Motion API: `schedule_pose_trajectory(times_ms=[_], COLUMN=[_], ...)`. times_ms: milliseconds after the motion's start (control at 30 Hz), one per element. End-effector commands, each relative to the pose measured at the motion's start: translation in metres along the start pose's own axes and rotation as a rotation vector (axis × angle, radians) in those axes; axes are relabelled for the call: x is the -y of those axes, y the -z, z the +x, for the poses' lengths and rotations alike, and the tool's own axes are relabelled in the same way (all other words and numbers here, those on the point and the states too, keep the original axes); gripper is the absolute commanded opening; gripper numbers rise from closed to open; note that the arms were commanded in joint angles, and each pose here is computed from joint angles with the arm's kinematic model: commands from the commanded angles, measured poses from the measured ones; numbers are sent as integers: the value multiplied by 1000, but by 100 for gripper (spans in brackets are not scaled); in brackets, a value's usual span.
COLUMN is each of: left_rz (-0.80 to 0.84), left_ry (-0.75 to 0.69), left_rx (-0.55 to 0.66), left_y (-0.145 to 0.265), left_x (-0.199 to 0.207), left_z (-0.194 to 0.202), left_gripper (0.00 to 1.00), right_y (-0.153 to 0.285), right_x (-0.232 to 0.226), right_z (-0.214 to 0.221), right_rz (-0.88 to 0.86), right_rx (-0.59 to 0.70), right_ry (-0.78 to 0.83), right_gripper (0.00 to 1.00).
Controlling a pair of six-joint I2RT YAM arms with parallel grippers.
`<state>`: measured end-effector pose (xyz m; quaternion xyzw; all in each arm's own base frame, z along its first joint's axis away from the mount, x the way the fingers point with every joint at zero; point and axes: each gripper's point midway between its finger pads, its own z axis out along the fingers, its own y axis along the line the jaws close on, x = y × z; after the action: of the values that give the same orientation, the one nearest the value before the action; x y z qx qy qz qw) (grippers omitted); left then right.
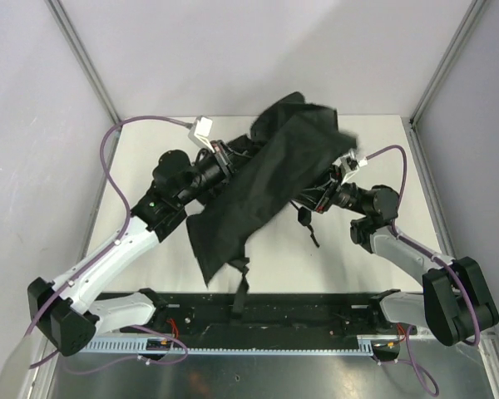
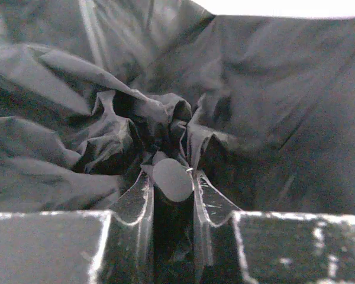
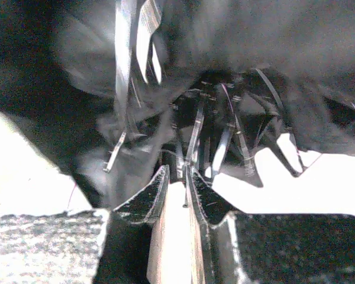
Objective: Put away the umbrella
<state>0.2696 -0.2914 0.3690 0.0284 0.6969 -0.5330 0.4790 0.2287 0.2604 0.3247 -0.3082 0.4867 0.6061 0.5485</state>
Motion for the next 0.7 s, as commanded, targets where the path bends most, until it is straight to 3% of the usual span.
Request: schedule_pose_trajectory(times_ms=[0, 33, 133, 167, 233, 400, 500, 667], left_rz=[115, 115, 92, 77, 30, -1, -28, -54], left_ry=[-100, -124, -185, -202, -234, -300, -287, -240], left_rx=[56, 75, 147, 169, 200, 178, 122, 52], left_y=[-2, 0, 7, 10, 15, 16, 12, 7], left_x=[37, 39, 43, 43, 42, 46, 42, 35], left_z=[-26, -32, -50, -57, -69, -77, -72, -61], left_gripper=[5, 3, 0, 0, 0, 0, 0, 0], right_y=[-5, -4, 2, 7, 19, 38, 33, 18], right_x=[-32, -24, 8, 18, 27, 13, -3, 8], right_z=[-17, -14, -5, 0, 12, 35, 23, 3], right_rz=[-109, -60, 163, 247, 382, 516, 542, 686], right_rx=[47, 40, 16, 0, -46, -157, -115, -62], right_ry=[113, 82, -6, -23, -27, 37, 129, 266], right_gripper=[0, 9, 62, 74, 88, 94, 98, 98])
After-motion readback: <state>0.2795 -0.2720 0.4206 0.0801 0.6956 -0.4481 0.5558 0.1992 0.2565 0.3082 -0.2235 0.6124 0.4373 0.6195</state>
